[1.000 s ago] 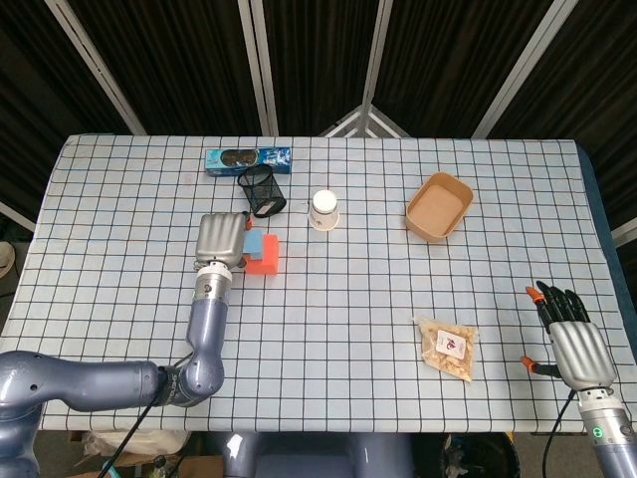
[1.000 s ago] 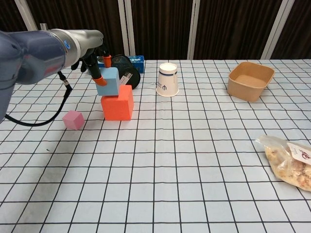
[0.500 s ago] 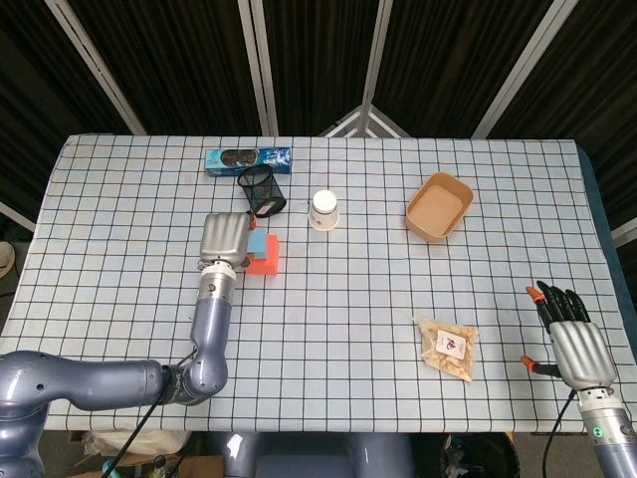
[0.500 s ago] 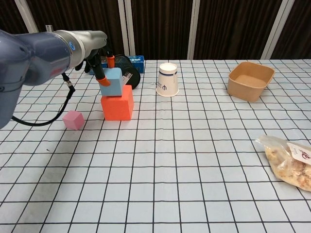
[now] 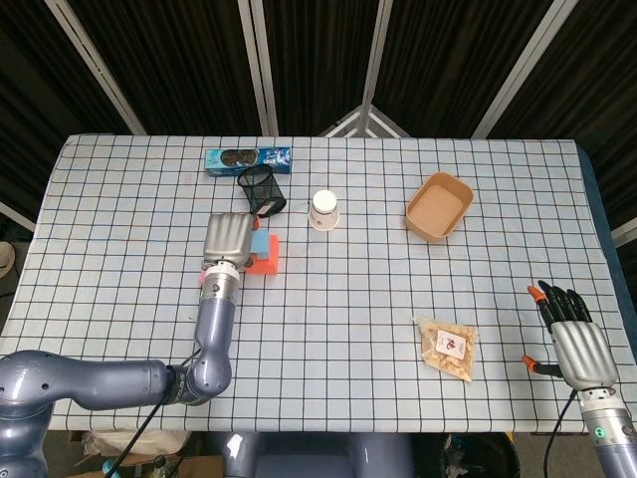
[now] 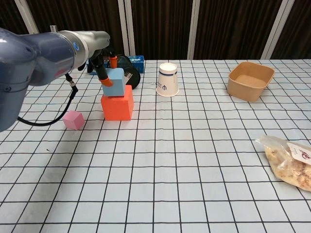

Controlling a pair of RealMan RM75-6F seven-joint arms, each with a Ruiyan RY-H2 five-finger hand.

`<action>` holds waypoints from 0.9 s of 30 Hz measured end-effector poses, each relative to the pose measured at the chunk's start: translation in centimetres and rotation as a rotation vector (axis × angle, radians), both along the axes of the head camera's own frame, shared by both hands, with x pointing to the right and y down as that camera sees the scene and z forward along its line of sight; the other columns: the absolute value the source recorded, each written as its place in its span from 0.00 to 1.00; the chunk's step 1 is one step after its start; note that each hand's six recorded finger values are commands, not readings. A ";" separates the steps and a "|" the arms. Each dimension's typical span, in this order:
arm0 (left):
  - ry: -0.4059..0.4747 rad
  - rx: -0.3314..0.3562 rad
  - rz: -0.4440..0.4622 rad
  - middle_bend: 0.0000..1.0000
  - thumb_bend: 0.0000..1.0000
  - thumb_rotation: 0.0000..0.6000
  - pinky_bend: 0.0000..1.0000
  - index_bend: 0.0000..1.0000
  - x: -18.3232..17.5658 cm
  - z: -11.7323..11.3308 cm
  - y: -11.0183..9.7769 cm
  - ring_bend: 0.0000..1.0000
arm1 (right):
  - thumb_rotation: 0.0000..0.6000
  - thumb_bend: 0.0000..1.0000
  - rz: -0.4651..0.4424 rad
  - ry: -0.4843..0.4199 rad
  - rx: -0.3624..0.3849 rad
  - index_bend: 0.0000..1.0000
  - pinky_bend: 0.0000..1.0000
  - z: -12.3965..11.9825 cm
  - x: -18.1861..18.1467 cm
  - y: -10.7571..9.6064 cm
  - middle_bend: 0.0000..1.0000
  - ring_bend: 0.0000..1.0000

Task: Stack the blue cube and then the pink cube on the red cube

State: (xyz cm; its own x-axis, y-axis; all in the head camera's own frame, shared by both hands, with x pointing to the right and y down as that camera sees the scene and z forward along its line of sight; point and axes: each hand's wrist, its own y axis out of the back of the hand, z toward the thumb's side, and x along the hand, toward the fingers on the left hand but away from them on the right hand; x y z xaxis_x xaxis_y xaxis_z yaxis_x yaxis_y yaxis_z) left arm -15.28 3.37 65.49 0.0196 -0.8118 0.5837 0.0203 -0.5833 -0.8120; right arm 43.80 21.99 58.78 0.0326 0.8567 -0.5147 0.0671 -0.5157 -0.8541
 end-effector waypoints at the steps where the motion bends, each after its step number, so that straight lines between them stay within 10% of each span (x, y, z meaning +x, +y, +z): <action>1: 0.002 0.001 0.000 0.88 0.40 1.00 0.72 0.44 0.1 -0.1 0.0 0.70 | 1.00 0.09 0.000 0.000 0.000 0.00 0.00 0.0 0.0 0.0 0.04 0.02; 27: -0.022 -0.015 0.007 0.88 0.40 1.00 0.72 0.45 0.2 0.9 0.2 0.70 | 1.00 0.09 0.003 -0.001 -0.004 0.00 0.00 0.0 0.0 0.0 0.04 0.02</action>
State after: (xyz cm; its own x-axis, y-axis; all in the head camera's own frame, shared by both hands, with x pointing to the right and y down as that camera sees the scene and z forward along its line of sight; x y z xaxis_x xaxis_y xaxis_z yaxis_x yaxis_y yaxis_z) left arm -15.10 3.60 66.37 0.0121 -0.8027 0.5963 0.0420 -0.5954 -0.8023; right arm 43.83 21.99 58.82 0.0305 0.8550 -0.5177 0.0692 -0.5185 -0.8522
